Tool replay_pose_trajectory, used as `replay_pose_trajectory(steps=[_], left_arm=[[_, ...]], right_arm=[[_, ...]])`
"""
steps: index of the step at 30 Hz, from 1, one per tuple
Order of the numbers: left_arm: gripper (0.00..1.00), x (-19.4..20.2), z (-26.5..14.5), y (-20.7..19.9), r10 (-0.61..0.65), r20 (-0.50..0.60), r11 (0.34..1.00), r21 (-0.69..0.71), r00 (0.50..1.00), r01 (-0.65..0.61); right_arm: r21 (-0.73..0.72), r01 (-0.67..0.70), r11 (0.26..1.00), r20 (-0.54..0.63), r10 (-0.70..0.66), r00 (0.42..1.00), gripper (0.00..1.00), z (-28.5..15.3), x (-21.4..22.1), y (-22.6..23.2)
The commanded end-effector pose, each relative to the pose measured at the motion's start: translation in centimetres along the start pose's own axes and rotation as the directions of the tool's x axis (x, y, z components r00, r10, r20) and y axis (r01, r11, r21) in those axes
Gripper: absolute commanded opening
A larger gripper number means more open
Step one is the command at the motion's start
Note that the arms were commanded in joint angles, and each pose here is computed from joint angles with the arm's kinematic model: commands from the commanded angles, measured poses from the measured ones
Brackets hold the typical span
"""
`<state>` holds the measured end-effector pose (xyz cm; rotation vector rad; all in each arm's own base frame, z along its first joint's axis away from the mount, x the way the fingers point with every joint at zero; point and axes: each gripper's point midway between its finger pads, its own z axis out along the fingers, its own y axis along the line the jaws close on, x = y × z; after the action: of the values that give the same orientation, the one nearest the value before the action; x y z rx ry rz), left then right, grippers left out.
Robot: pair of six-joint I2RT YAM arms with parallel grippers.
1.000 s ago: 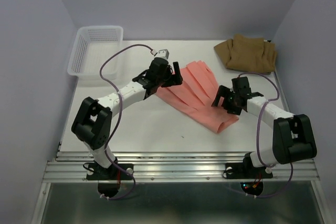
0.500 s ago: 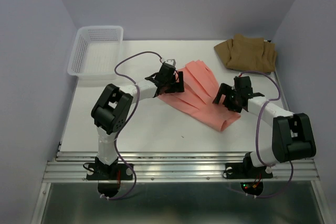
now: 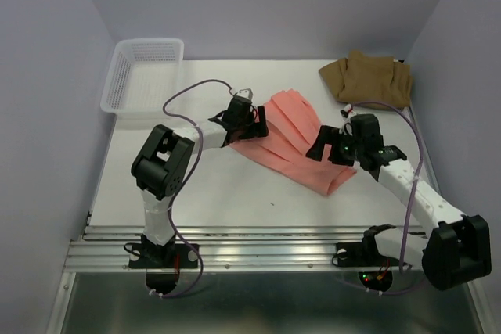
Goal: Fold and stack the skirts
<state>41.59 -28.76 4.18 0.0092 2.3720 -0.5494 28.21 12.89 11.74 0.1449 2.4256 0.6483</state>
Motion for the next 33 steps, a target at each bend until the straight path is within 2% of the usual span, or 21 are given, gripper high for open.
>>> replay_pose_trajectory(steps=[1, 5, 8, 11, 12, 15, 18, 22, 27, 31, 32, 33], left_arm=[[0.99, 3.2, -3.1, 2.5, -0.07, -0.048, 0.995, -0.067, 0.996, 0.067], [0.99, 6.0, -5.5, 4.8, -0.147, -0.035, 0.982, -0.129, 0.989, 0.141], [0.99, 7.7, -7.1, 6.1, -0.19, -0.023, 0.971, -0.151, 0.982, 0.184], [0.99, 8.3, -7.7, 6.7, -0.199, -0.014, 0.967, -0.165, 0.98, 0.194], [0.99, 8.5, -7.8, 6.8, -0.199, -0.016, 0.966, -0.169, 0.98, 0.193], [0.99, 8.5, -7.8, 7.1, -0.198, -0.016, 0.964, -0.184, 0.98, 0.191], [0.99, 8.3, -7.9, 7.1, -0.201, -0.009, 0.962, -0.189, 0.98, 0.196], [0.99, 7.6, -8.2, 6.7, -0.2, 0.001, 0.964, -0.176, 0.98, 0.197], [0.99, 5.1, -9.6, 5.1, -0.18, 0.037, 0.973, -0.136, 0.983, 0.184], [0.99, 2.1, -11.9, 3.0, -0.164, 0.099, 0.984, -0.057, 0.982, 0.17], [0.99, 1.5, -12.5, 2.3, -0.157, 0.108, 0.986, -0.029, 0.982, 0.161], [0.99, 0.1, -13.5, 1.4, -0.157, 0.135, 0.987, -0.002, 0.978, 0.159]], right_arm=[[-0.21, 0.066, 0.975, -0.062, -0.081, 0.995, 1.0, -1.9, 3.5, 6.0], [-0.272, 0.06, 0.96, -0.099, -0.09, 0.991, 1.0, -1.7, 6.6, 7.6], [-0.249, 0.037, 0.968, -0.13, -0.072, 0.989, 1.0, -0.7, 8.2, 6.5], [-0.088, -0.022, 0.996, -0.14, 0.01, 0.99, 1.0, 0.7, 9.4, 3.2], [0.032, -0.033, 0.999, -0.103, 0.036, 0.994, 1.0, 1.1, 9.1, 1.0], [0.22, -0.06, 0.974, -0.039, 0.07, 0.997, 1.0, 1.4, 8.7, -2.6], [0.336, -0.082, 0.938, -0.016, 0.092, 0.996, 1.0, 1.7, 8.9, -4.9], [0.393, -0.077, 0.916, -0.044, 0.102, 0.994, 1.0, 2.2, 9.9, -6.3], [0.283, -0.015, 0.959, -0.099, 0.045, 0.994, 1.0, 1.7, 9.7, -4.0], [0.198, 0.019, 0.98, 0.027, -0.025, 0.999, 1.0, -1.3, 5.3, -0.9], [0.161, 0.025, 0.987, 0.092, -0.04, 0.995, 1.0, -2.7, 3.2, 0.6], [0.167, 0.036, 0.985, 0.096, -0.053, 0.994, 1.0, -3.5, 2.9, 0.8]])
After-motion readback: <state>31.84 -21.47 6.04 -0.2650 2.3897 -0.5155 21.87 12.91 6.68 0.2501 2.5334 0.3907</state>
